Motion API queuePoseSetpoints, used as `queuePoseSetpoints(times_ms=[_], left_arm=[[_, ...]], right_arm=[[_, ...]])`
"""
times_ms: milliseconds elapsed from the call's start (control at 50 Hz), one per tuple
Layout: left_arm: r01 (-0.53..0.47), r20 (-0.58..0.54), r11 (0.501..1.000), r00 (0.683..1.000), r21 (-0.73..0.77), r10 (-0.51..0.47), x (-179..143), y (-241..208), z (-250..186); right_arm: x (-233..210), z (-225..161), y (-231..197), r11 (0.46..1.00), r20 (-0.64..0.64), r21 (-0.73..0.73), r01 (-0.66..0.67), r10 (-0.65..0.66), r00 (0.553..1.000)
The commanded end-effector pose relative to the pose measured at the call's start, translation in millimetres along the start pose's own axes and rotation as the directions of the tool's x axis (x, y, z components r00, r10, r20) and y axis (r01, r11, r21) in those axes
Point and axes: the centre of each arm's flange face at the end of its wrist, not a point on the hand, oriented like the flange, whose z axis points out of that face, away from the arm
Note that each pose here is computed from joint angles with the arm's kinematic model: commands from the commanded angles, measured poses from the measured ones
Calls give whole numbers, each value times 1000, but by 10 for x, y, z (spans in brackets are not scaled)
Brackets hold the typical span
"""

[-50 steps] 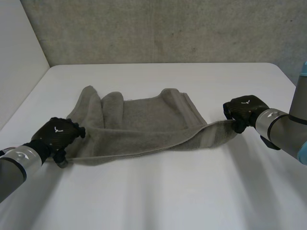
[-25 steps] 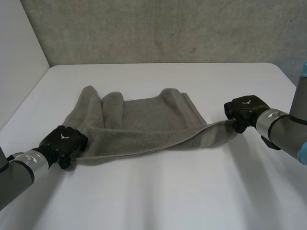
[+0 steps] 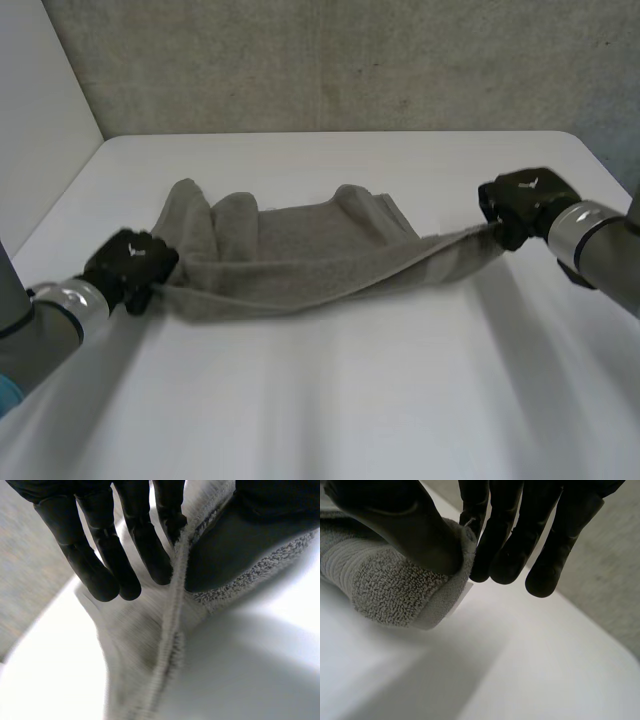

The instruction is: Fold the towel.

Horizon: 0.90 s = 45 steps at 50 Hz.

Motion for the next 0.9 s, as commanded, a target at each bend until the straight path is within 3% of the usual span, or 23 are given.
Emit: queuePoseSetpoints(times_ms=[20,100,200,300,380,480,600,720,840,900], left_arm=[[-15,213,982,977,188,-26,-492,-767,-196],[26,284,952,952,306,-117,-737,-1135,-395],[31,340,853,909,521,-241,-1071,-1761,-894],[0,357,819,900,573,-250,-1155,-1974,-1067],[-8,365,815,896,580,-251,-1200,-2041,-1099],[47,327,847,910,530,-255,-1158,-1949,-892],[108,210,904,955,414,-210,-820,-1727,-385],[40,161,969,984,245,-81,-516,-1271,219],[-17,169,974,985,225,-22,-456,-1164,535],[-62,215,963,977,263,4,-533,-1217,710]], right_arm=[[214,-341,-601,982,-88,184,52,-36,995],[324,-591,-914,957,-146,273,98,-60,987],[630,-1097,-1358,906,-305,363,217,-105,947],[801,-1361,-1551,886,-387,370,279,-126,914],[873,-1327,-1530,898,-399,320,302,-161,903],[823,-1149,-1441,903,-372,230,362,-263,890],[519,-743,-1182,903,-249,123,412,-373,894],[263,-148,-830,903,-156,44,428,-417,896],[169,260,-705,895,-188,54,442,-426,885],[173,495,-740,883,-269,90,460,-423,865]])
